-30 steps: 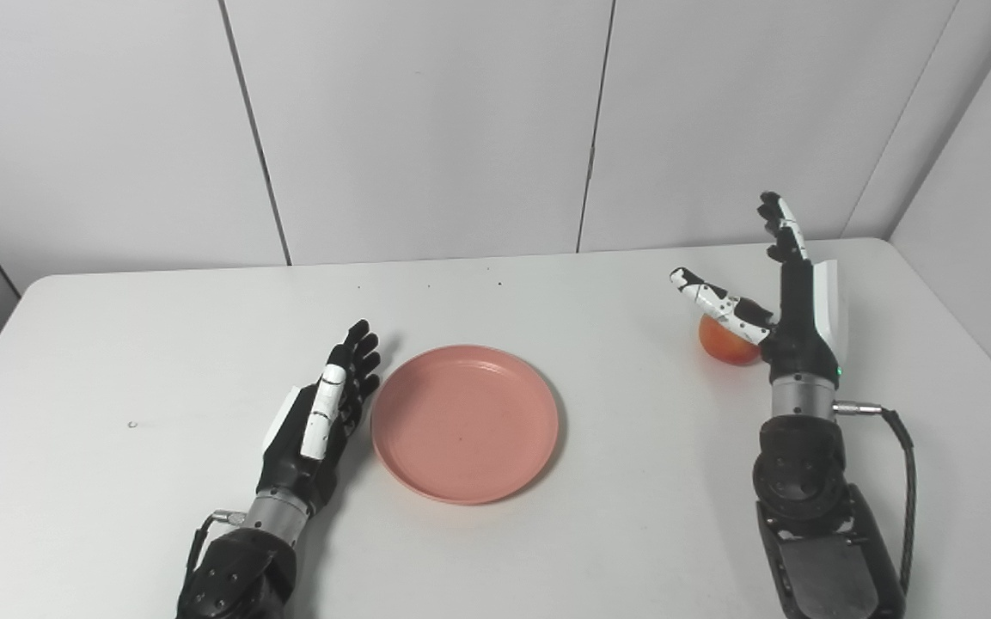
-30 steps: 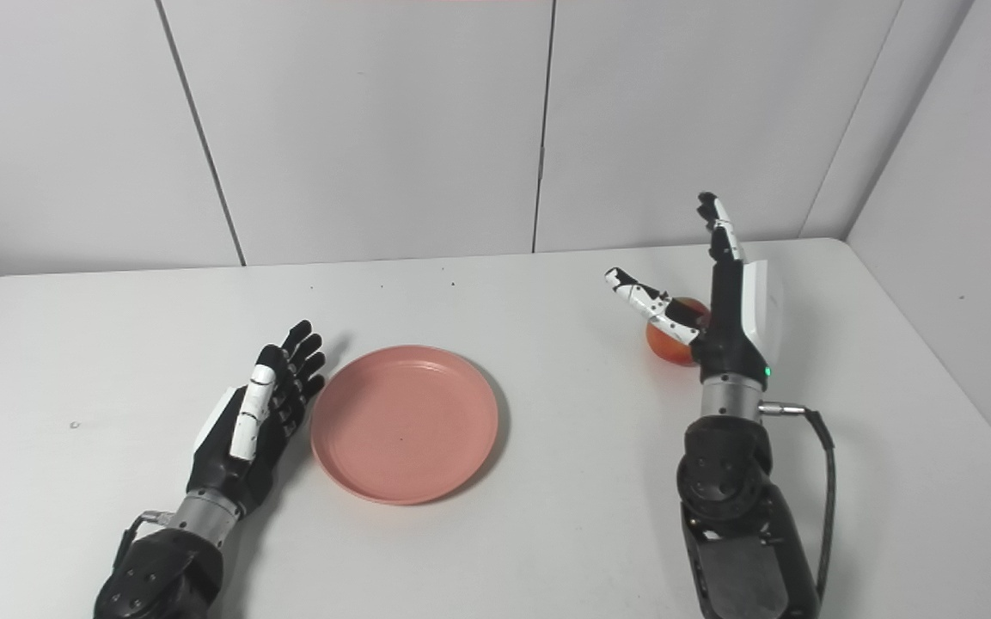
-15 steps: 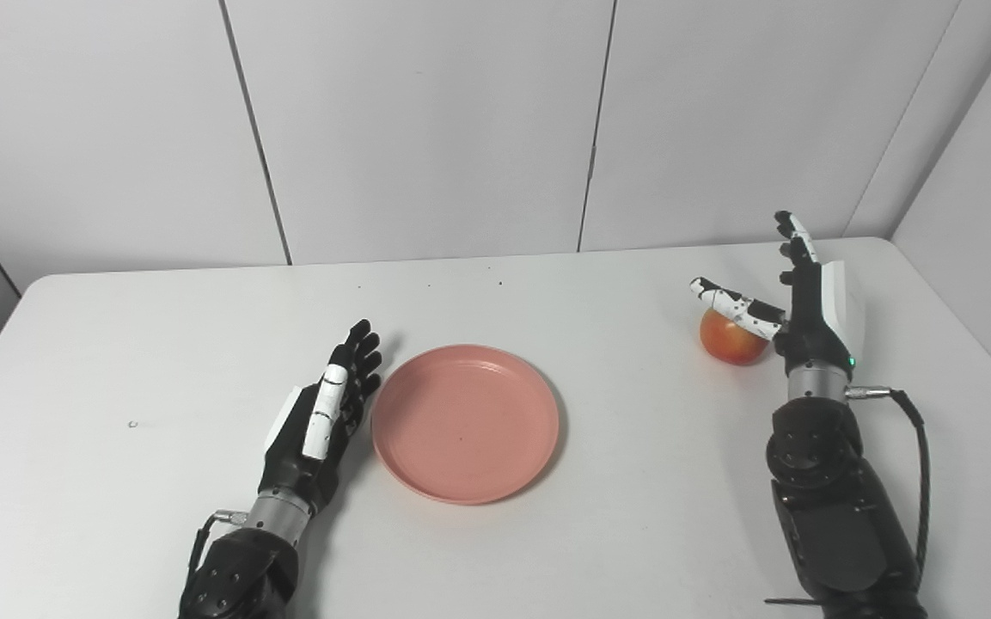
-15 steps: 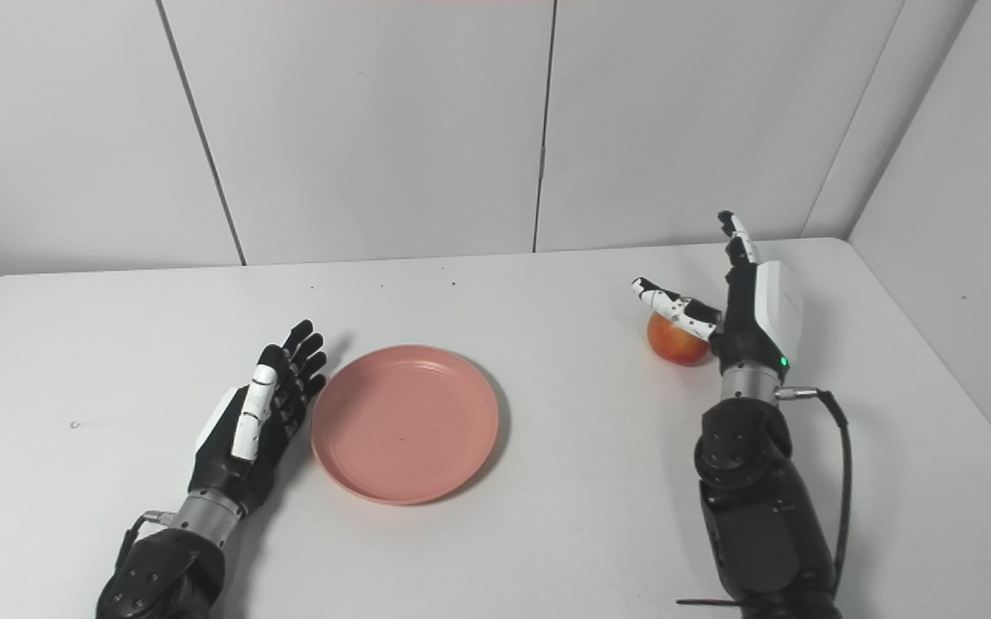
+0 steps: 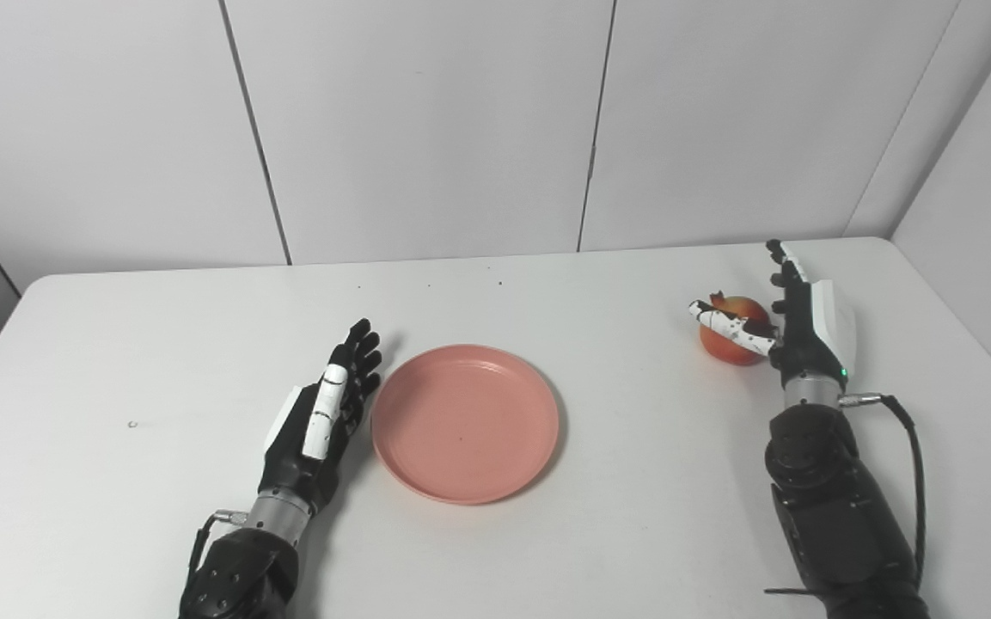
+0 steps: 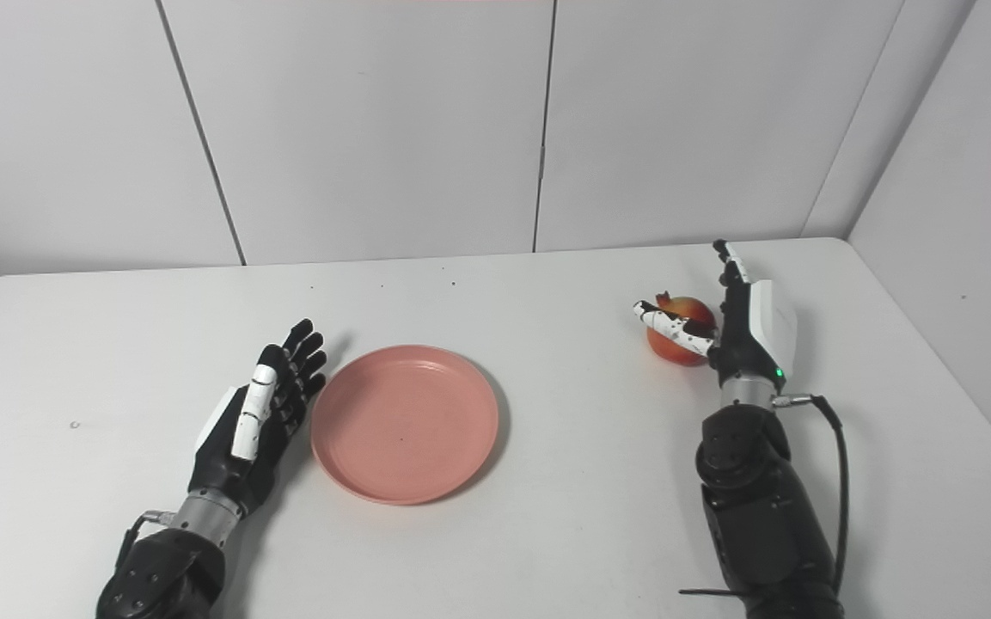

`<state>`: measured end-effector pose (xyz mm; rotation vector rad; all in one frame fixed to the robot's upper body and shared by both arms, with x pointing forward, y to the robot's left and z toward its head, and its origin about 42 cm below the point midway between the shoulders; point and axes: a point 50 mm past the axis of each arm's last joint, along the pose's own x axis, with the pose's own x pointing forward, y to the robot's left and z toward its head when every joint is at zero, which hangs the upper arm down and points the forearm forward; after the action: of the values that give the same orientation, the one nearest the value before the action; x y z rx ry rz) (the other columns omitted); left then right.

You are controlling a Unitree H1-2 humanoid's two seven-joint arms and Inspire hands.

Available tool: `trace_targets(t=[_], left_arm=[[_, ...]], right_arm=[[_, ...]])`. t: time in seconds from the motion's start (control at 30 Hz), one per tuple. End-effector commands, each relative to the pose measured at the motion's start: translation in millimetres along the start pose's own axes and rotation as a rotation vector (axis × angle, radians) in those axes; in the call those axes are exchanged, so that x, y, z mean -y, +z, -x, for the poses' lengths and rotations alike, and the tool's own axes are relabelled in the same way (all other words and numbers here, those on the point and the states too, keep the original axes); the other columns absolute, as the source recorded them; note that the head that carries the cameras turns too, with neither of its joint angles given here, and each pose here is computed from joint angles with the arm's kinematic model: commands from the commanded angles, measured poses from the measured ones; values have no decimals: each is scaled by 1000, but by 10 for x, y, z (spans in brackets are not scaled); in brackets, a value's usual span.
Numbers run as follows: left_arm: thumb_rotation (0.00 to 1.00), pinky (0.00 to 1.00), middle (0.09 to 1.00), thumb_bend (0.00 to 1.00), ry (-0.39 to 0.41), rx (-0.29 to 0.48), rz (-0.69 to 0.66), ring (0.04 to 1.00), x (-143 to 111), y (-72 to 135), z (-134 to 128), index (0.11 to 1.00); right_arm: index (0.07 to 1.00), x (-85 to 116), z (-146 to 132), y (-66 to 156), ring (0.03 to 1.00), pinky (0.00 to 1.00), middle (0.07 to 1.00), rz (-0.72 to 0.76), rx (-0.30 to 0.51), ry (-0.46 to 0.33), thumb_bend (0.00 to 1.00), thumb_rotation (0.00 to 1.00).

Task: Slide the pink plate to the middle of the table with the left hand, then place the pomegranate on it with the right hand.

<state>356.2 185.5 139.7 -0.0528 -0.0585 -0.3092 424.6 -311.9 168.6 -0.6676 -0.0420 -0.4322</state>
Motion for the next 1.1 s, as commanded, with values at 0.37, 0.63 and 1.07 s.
trace_targets(t=[0.37,0.63,1.07], left_arm=[[1000,1000,1000,662,-13,87,-35,1000,28,185,-61,1000],[1000,1000,1000,656,-14,90,-29,1000,35,193,-59,1000],[1000,1000,1000,650,-18,89,-19,1000,49,207,-63,1000]], right_arm=[[879,96,-177,77,844,726,891,0,7,-1,841,332],[878,16,-164,35,844,713,899,26,-27,38,834,296],[843,-61,-148,-42,795,671,868,9,-32,38,795,224]])
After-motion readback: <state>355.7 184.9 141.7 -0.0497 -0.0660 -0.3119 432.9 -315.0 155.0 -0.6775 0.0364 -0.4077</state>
